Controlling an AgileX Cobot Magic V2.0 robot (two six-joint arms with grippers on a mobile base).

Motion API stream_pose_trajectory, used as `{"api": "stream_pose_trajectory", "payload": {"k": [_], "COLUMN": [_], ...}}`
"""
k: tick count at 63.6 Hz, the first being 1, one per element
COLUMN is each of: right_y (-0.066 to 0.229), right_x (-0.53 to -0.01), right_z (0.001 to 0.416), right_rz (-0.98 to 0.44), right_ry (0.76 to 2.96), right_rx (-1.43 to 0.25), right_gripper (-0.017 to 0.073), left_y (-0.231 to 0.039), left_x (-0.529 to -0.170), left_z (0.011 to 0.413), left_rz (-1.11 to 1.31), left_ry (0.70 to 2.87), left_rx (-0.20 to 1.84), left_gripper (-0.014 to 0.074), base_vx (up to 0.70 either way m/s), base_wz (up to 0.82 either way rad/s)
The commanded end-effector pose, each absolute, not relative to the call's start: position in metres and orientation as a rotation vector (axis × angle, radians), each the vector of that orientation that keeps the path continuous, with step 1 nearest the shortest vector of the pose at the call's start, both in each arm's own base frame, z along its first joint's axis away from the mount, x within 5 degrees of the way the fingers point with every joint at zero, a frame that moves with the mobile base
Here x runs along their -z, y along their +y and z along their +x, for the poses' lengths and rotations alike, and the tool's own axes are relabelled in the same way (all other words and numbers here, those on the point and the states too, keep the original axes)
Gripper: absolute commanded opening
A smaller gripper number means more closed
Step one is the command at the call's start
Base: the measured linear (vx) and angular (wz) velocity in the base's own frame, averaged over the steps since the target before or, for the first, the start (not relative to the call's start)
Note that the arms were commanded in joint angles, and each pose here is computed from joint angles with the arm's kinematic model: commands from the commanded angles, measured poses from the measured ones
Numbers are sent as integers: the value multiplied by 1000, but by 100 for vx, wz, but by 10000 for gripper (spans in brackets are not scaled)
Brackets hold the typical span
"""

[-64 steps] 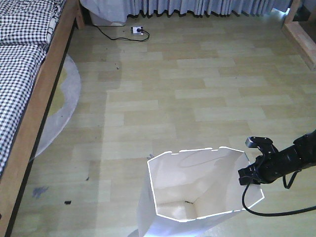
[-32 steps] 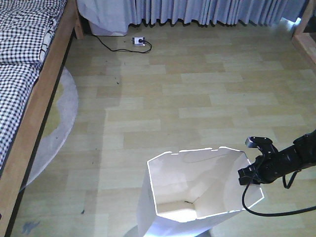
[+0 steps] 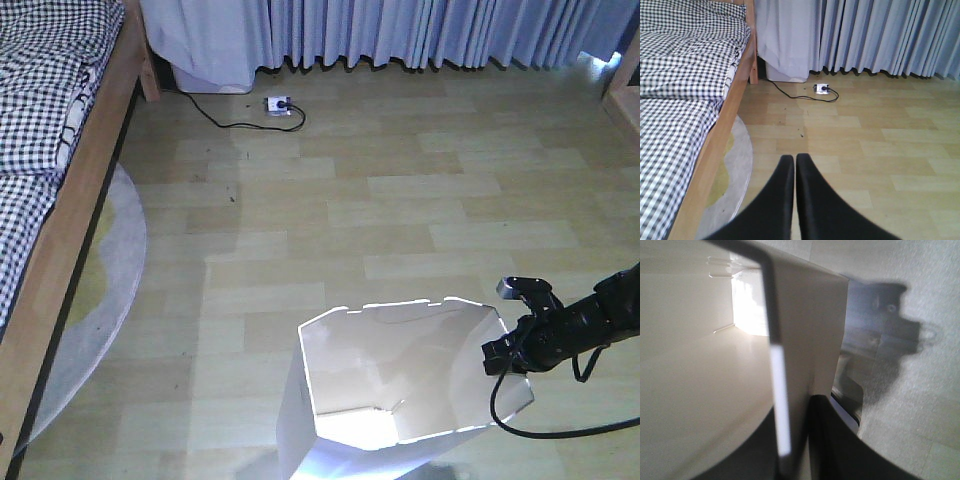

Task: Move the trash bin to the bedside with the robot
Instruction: 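Carry the bin with the right gripper toward the bedside by the curtains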

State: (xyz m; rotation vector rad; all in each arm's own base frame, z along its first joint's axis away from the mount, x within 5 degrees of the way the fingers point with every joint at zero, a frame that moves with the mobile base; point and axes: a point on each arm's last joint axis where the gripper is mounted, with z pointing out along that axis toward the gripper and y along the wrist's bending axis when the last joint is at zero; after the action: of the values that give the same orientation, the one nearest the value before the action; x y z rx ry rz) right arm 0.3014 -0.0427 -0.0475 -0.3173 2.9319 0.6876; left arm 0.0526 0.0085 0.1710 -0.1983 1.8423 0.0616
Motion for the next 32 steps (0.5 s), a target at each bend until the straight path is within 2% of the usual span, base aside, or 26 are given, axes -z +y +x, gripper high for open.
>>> {"api": "stream_pose_trajectory", "payload": {"k": [1, 32], "right_y": [-31, -31], "right_x": [15, 15], "right_z": [311, 311], "right_rz": [-305, -305], "right_ry": [2801, 2801], "right_rx": [-939, -939], "right_gripper": [-5, -5], "left_y": [8, 8], "left_x": [-176, -176], "left_z": [53, 53], "left_rz": [-191, -191], "left_ry": [1766, 1766], "left_rx": [-54, -54], "left_gripper": [-6, -6], "base_vx": [35, 33], "base_wz": [-4, 1]}}
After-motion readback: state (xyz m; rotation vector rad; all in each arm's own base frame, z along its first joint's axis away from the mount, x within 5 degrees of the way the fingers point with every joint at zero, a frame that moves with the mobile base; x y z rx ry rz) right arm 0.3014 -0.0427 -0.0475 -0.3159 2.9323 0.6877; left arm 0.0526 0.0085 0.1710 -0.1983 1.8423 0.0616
